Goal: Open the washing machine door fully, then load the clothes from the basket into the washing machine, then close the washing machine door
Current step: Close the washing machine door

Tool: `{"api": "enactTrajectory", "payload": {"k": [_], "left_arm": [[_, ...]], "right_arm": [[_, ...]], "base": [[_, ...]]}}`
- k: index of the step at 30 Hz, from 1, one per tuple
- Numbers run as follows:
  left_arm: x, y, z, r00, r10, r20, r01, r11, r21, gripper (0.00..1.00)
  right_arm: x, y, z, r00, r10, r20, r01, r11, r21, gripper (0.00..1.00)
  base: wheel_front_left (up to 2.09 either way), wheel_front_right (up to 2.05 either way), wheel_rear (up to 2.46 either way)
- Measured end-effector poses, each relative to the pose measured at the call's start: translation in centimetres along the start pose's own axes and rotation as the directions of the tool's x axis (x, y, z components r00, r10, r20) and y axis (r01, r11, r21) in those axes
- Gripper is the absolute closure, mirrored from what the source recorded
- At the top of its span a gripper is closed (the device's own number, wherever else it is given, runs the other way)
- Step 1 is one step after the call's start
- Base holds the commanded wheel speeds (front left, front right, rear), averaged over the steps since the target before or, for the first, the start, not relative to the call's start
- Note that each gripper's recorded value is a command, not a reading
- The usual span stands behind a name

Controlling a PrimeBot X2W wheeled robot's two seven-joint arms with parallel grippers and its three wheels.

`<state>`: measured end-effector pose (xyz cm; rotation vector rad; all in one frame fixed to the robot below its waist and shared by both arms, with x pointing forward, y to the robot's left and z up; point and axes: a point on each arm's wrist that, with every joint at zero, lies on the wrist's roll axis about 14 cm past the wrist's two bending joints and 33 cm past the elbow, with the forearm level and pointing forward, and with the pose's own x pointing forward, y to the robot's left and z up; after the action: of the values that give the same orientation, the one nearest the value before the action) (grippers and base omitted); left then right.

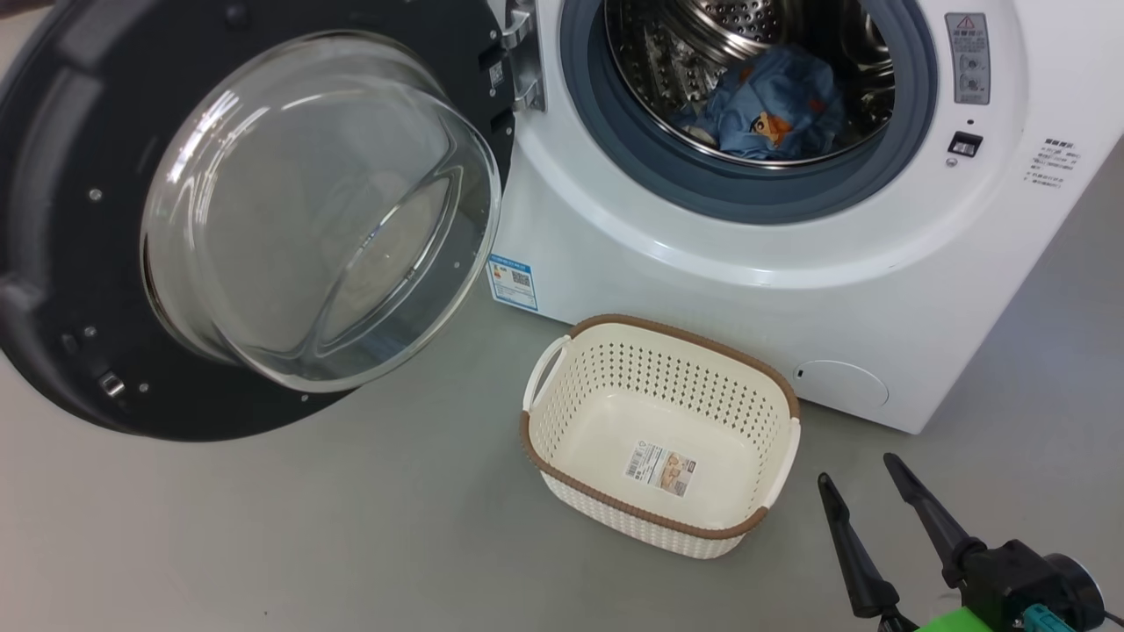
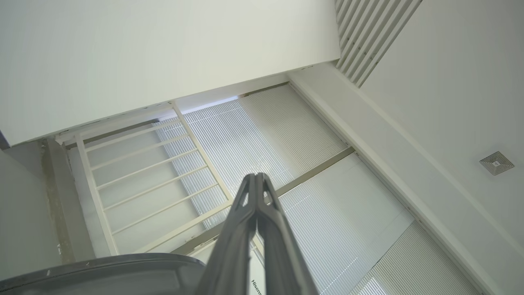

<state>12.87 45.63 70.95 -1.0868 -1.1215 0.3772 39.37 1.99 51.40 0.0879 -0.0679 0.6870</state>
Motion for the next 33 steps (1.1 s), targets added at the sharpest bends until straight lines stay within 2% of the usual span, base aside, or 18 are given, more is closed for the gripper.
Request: {"api": "enactTrajectory", "payload": {"k": [4, 7, 15, 20, 22, 26, 33], "left_arm": [[3.4, 0.8, 0.2, 0.997, 0.051, -0.054, -0.048, 0.997, 0.054, 1.0], [5.4, 2.6, 0.0, 0.986, 0.138, -0.095, -0.131, 0.989, 0.073, 1.0], [8.5, 7.5, -1.1, 0.928, 0.336, -0.16, -0.328, 0.942, 0.076, 1.0], [8.9, 9.5, -1.1, 0.898, 0.409, -0.16, -0.395, 0.912, 0.112, 1.0], [8.7, 10.9, -1.3, 0.873, 0.457, -0.169, -0.435, 0.887, 0.154, 1.0], [8.0, 13.4, -3.2, 0.817, 0.535, -0.215, -0.489, 0.841, 0.233, 1.0], [7.2, 16.4, -6.3, 0.752, 0.602, -0.269, -0.529, 0.794, 0.3, 1.0]], "right_arm": [[0.5, -0.3, 0.0, 1.0, 0.005, 0.0, -0.005, 1.0, -0.006, 0.0], [0.7, -0.5, 0.1, 1.0, 0.009, 0.007, -0.009, 1.0, -0.009, 0.0], [1.0, -1.6, -0.1, 1.0, -0.008, 0.0, 0.008, 1.0, -0.016, 0.0], [1.2, -2.0, -0.4, 1.0, -0.009, -0.008, 0.009, 1.0, -0.013, 0.0], [1.2, -2.3, -0.6, 1.0, -0.011, -0.016, 0.01, 1.0, -0.021, 0.0], [1.4, -3.1, -1.0, 1.0, -0.015, -0.026, 0.014, 1.0, -0.026, 0.0], [2.0, -4.5, -1.8, 0.999, -0.026, -0.039, 0.025, 0.999, -0.028, 0.0]], "base": [[0.0, 0.0, 0.0], [0.0, 0.0, 0.0], [0.0, 0.0, 0.0], [0.0, 0.0, 0.0], [0.0, 0.0, 0.0], [0.0, 0.0, 0.0], [0.0, 0.0, 0.0]]}}
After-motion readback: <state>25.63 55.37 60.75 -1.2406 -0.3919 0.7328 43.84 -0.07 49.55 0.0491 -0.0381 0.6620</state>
